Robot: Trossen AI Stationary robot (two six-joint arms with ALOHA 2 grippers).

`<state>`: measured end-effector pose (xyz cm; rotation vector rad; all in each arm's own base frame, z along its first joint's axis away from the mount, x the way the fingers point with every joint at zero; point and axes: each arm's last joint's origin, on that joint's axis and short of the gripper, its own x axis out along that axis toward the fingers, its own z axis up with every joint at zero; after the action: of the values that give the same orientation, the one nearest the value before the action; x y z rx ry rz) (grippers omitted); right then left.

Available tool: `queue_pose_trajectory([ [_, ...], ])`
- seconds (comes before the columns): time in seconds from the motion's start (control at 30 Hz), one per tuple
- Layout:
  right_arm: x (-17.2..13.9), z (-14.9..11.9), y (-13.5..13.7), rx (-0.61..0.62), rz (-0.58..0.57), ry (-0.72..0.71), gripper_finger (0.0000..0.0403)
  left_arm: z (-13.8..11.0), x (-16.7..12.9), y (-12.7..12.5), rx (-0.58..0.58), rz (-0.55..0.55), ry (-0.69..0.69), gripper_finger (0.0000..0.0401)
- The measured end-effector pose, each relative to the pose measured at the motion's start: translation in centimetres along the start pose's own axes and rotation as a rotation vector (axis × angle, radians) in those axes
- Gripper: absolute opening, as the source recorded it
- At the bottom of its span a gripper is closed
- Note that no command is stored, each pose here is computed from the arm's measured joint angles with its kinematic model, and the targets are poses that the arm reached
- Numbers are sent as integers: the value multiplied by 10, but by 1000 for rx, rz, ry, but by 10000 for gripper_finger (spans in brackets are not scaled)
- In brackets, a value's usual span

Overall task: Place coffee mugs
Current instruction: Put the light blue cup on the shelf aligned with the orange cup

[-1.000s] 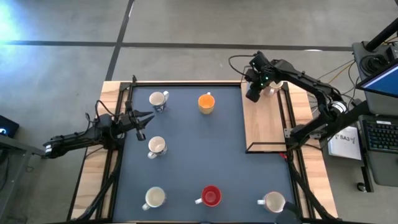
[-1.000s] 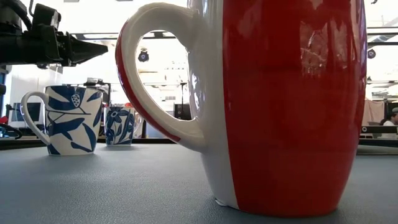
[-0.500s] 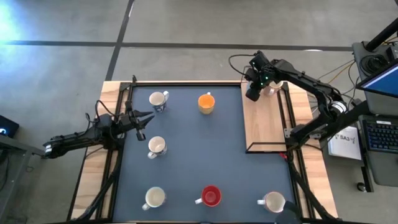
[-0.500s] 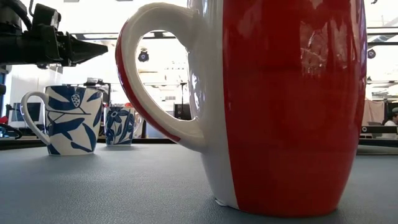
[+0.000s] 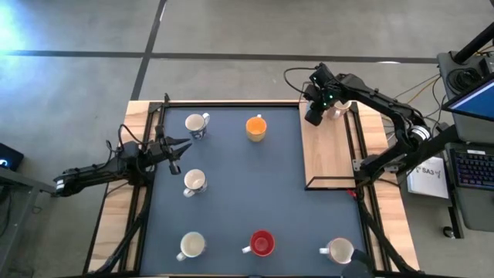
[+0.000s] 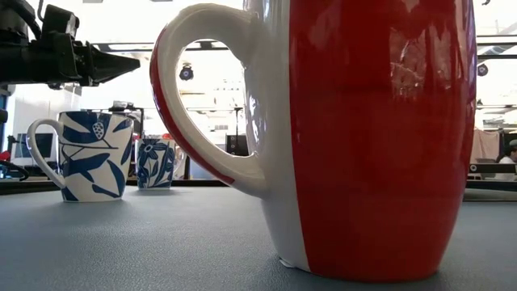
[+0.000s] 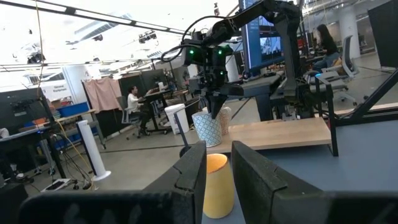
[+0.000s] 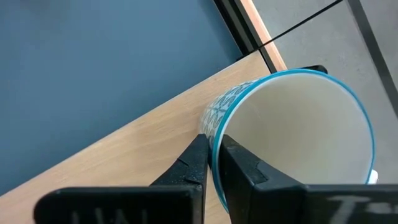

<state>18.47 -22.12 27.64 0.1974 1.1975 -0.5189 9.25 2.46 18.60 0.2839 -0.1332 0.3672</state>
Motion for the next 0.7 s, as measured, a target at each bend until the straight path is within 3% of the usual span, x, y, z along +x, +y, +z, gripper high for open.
queue_pose_trajectory([
  [0.3, 0, 0, 0, -12, -1, -3, 21, 0, 0, 0, 0, 0, 0, 59],
  [0.7, -9, 5, -1, -8, -10, -19, 90, 0, 0, 0, 0, 0, 0, 59],
])
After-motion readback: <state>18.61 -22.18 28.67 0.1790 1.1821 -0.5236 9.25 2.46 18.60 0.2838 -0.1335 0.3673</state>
